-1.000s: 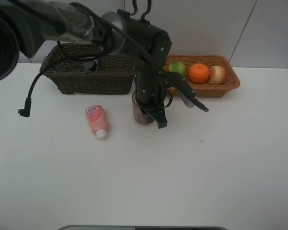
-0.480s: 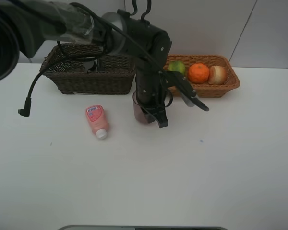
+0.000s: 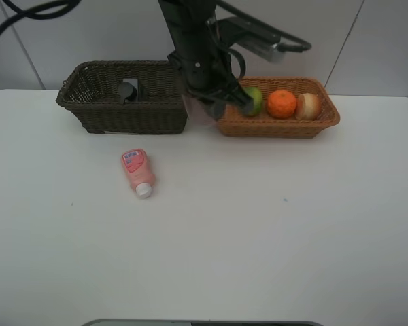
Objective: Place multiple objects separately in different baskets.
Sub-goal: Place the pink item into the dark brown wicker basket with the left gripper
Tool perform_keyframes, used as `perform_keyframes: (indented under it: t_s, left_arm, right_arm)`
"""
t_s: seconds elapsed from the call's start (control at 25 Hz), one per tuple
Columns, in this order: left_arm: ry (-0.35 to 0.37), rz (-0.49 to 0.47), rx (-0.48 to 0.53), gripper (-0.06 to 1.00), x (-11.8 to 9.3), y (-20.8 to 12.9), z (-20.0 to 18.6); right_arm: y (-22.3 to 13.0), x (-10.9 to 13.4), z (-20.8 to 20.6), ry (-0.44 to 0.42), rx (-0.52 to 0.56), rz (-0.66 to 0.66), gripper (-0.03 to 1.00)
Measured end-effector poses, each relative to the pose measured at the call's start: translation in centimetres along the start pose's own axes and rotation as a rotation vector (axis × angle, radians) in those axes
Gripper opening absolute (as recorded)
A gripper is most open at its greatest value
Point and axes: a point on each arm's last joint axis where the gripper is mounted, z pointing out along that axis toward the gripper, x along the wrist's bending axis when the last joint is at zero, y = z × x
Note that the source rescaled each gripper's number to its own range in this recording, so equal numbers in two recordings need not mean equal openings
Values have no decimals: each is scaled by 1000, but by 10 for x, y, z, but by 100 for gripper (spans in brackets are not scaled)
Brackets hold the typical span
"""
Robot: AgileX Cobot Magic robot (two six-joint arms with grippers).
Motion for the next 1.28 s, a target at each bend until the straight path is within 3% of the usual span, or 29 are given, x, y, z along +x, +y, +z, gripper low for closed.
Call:
perform_keyframes:
  t_s: [0.24, 0.52, 0.84, 1.28]
  left_arm:
    - [90, -261, -96, 0, 58, -2, -50]
    - [195, -463, -154, 0, 121, -19, -83]
    - [286, -533, -186, 0, 170, -38, -82]
    - [325, -589, -237, 0, 206, -86, -23]
  right_arm:
    - [0, 0, 0, 0, 0, 0, 100]
    - [0, 0, 0, 0, 0, 0, 100]
    - [0, 0, 0, 0, 0, 1, 100]
    - [0, 0, 0, 0, 0, 1, 100]
